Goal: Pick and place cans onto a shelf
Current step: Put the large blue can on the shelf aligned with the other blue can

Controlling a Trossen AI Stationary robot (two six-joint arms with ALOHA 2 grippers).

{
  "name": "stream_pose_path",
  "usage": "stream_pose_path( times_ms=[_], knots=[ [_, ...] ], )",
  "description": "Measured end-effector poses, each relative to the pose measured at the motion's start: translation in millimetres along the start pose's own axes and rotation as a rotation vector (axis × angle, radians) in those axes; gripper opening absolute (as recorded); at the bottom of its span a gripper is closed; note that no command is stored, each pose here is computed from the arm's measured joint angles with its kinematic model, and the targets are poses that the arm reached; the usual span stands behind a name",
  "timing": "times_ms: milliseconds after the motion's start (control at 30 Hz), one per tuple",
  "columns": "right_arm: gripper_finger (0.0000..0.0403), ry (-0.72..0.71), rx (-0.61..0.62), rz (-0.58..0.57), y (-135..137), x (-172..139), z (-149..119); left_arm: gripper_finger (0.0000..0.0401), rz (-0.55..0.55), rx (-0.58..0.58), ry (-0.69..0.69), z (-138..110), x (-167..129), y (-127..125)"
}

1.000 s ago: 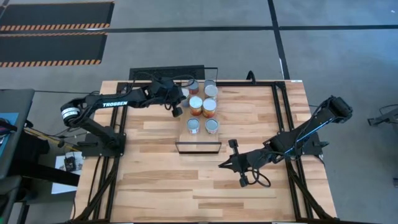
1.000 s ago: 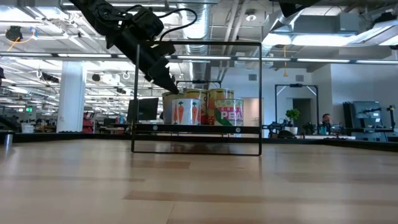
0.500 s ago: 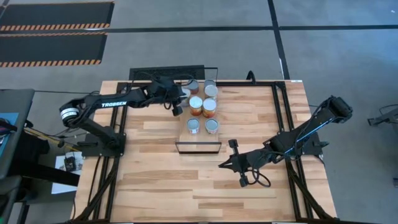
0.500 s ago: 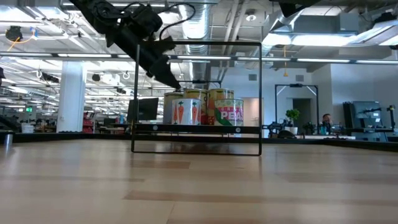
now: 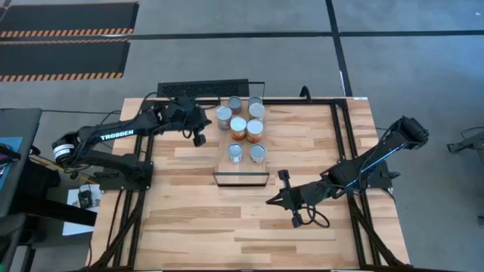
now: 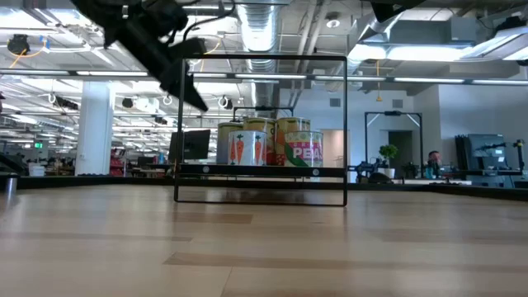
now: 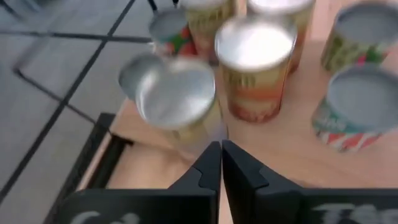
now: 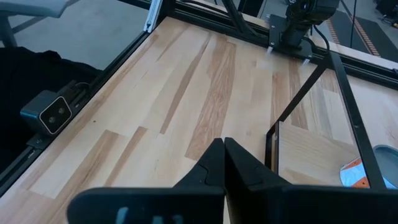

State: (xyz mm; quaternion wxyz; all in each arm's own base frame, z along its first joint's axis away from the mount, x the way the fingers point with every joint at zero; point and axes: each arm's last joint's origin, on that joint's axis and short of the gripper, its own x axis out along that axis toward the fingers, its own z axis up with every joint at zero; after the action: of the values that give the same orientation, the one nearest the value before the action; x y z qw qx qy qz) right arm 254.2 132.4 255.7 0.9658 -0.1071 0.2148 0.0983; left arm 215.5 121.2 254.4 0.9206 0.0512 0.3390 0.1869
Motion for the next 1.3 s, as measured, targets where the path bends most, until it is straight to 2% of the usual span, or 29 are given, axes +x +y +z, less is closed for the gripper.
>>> stream_pose_path(
  times_ms=[167,367,533,767,1300],
  knots=[
    [0.0012,-0.004,-0.002,0.005,2,0,0,0.0000,0.044,-0.081,-0.020,-39,20,-2],
    [0.0012,-0.003,-0.006,0.003,1,0,0,0.0000,0.062,-0.136,-0.047,-58,37,3],
    [0.0012,-0.003,-0.005,0.003,1,0,0,0.0000,0.058,-0.145,-0.102,-57,55,4],
    [0.0012,-0.003,-0.002,0.003,1,0,0,0.0000,0.058,-0.162,-0.100,-63,74,4],
    [0.0012,-0.006,-0.001,0.002,1,0,1,0.0000,0.068,-0.164,-0.210,-54,77,7]
  ],
)
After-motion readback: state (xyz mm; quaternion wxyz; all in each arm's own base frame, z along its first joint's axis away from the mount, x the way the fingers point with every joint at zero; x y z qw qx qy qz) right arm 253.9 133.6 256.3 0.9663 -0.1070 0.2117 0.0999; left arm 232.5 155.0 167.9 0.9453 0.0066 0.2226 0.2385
